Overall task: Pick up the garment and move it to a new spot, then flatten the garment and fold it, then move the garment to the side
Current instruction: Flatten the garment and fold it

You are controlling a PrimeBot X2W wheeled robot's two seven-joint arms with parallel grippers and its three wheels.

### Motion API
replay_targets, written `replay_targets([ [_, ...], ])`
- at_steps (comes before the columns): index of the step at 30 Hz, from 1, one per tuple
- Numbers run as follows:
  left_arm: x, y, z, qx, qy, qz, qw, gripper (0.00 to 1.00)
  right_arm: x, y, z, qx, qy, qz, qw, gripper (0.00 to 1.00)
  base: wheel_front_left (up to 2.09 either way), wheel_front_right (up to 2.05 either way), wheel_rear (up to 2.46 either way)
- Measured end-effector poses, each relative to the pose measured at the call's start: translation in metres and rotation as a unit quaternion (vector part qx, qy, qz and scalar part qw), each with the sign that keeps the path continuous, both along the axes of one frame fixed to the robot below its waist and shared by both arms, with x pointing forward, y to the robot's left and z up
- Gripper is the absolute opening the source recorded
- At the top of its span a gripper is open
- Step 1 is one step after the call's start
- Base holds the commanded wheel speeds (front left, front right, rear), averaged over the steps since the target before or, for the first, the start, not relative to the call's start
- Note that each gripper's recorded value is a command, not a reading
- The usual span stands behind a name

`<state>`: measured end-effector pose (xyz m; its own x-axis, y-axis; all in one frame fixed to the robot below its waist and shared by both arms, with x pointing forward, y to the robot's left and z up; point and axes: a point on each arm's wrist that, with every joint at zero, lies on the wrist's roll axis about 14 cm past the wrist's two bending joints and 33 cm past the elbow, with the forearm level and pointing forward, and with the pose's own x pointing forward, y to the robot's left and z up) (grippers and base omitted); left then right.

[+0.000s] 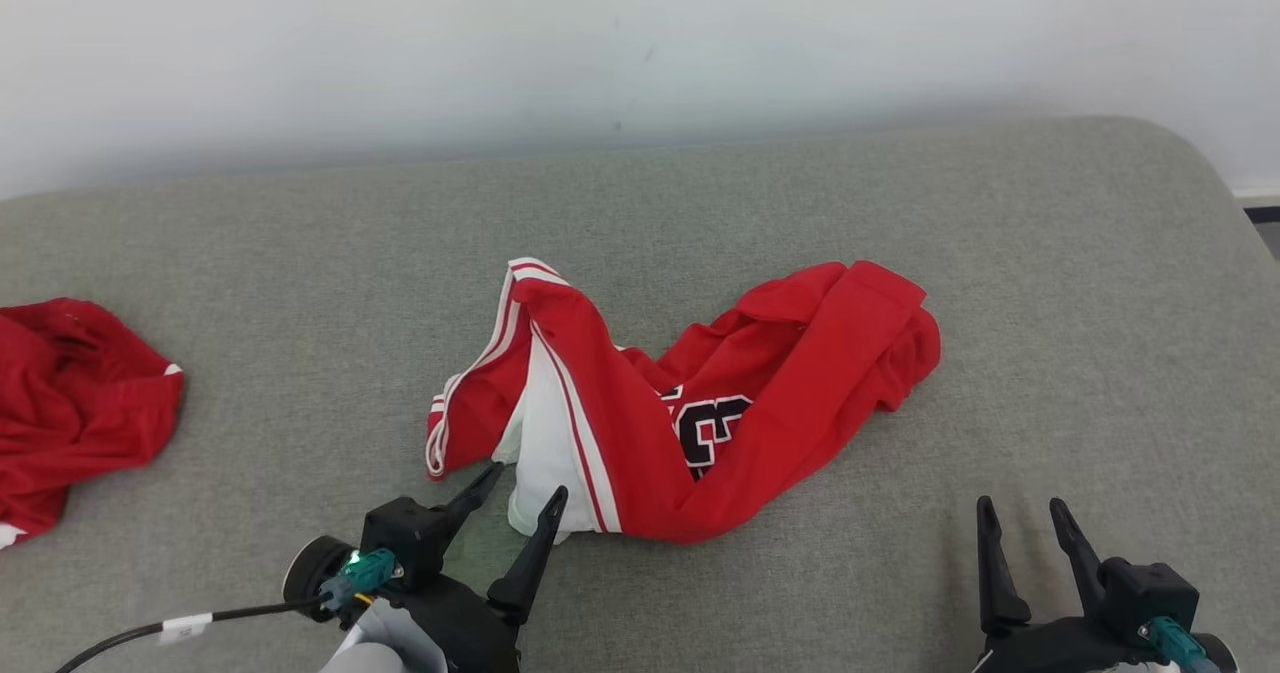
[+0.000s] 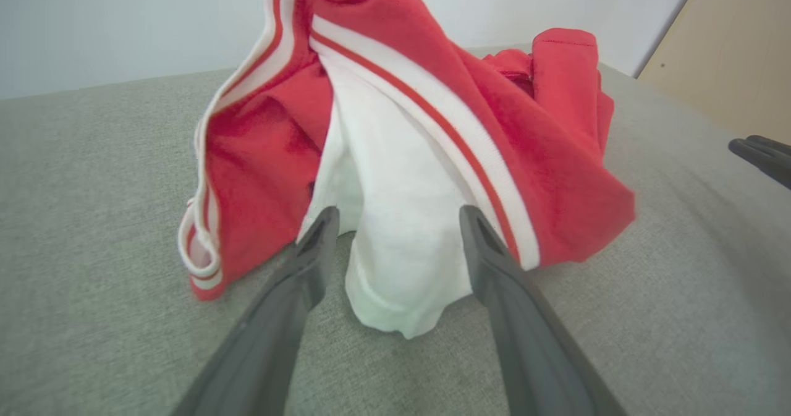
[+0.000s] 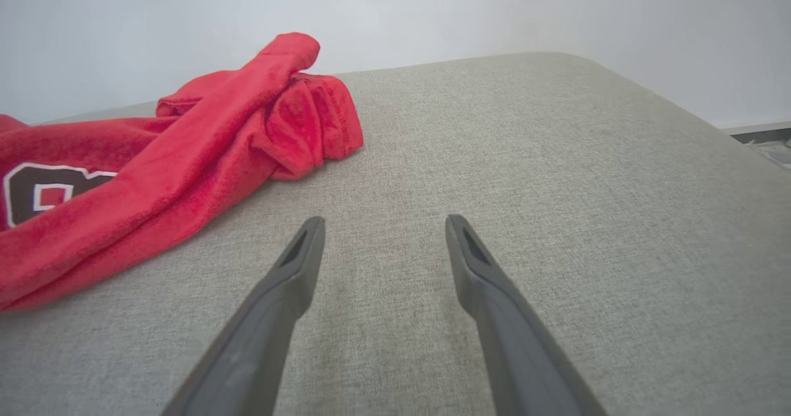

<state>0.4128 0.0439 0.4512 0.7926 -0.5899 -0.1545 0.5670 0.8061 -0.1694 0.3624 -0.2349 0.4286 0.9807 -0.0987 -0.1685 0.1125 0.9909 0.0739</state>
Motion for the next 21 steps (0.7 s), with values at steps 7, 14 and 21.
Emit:
replay_targets([
  [7,0.002,-0.004,-0.028,0.014,0.039,0.002,0.999,0.00,-0.008,-0.012,-0.004,0.000,0.008,-0.020,1.000,1.00,0.00,0.00,0.00],
  [14,0.007,-0.016,-0.006,-0.018,0.016,0.000,1.000,0.00,-0.017,-0.021,-0.006,0.000,0.011,-0.035,0.999,1.00,0.00,0.00,0.00],
  [21,-0.025,-0.017,0.012,-0.049,-0.005,-0.004,0.999,0.00,-0.012,-0.006,-0.001,0.005,0.001,-0.013,1.000,1.00,0.00,0.00,0.00],
])
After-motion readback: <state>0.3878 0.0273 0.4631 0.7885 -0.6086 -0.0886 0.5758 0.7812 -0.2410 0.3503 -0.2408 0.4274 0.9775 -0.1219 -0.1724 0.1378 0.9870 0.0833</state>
